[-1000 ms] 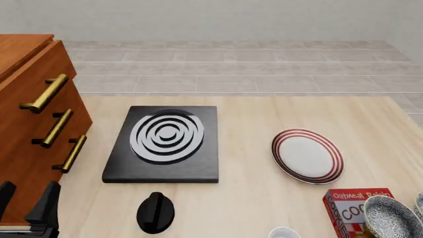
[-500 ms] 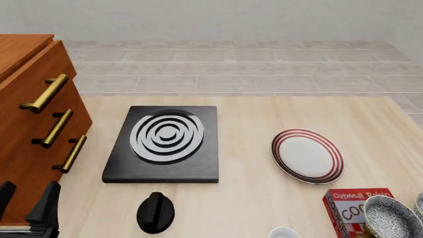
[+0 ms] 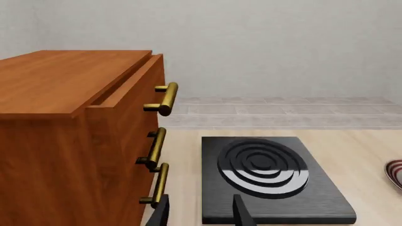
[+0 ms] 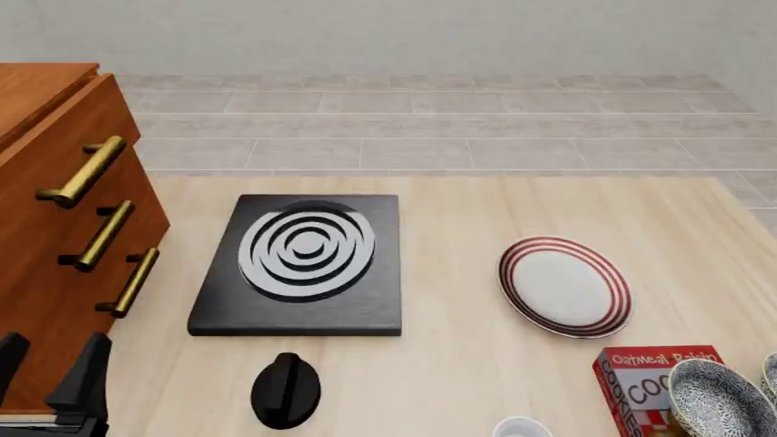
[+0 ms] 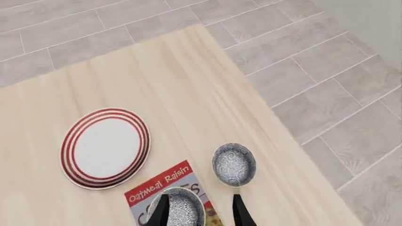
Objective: Pick the akita bowl on the cookies box and place it on the plate.
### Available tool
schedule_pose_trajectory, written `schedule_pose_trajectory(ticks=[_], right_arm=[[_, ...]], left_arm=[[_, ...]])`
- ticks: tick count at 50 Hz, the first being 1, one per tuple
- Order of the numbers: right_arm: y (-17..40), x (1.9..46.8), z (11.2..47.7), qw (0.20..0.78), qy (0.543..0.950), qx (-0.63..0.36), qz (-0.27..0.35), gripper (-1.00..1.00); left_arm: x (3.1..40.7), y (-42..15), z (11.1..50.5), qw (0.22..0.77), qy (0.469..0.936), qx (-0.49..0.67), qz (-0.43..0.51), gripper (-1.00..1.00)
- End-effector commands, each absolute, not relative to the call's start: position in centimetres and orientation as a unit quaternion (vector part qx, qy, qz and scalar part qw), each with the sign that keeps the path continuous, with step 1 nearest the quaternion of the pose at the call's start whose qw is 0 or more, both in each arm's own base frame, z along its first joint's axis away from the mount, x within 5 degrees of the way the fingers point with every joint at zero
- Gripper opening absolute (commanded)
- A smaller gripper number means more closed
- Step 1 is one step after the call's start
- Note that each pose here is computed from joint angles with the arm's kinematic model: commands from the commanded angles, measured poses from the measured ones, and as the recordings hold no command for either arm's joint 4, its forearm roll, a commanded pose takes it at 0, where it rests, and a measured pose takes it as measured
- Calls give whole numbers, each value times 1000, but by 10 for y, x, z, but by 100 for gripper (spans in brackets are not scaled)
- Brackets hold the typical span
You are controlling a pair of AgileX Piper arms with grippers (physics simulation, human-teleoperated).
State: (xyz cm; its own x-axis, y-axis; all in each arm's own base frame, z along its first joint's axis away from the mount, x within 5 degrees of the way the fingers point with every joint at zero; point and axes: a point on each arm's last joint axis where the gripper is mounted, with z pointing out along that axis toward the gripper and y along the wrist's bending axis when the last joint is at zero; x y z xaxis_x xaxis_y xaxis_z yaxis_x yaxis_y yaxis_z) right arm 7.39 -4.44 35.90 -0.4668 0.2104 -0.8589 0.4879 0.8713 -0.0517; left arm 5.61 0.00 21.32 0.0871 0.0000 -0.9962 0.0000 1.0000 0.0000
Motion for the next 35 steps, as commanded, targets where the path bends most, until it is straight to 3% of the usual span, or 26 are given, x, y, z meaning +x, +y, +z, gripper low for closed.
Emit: schedule_pose_trajectory(ticks=[1, 35], right_arm=[[-52, 79, 338, 451, 850, 231, -148, 100], [-69, 93, 275, 401, 863, 273, -138, 100]], left_arm=[[56, 0, 213, 737, 676, 0, 0, 100], [56, 0, 213, 737, 676, 0, 0, 100]])
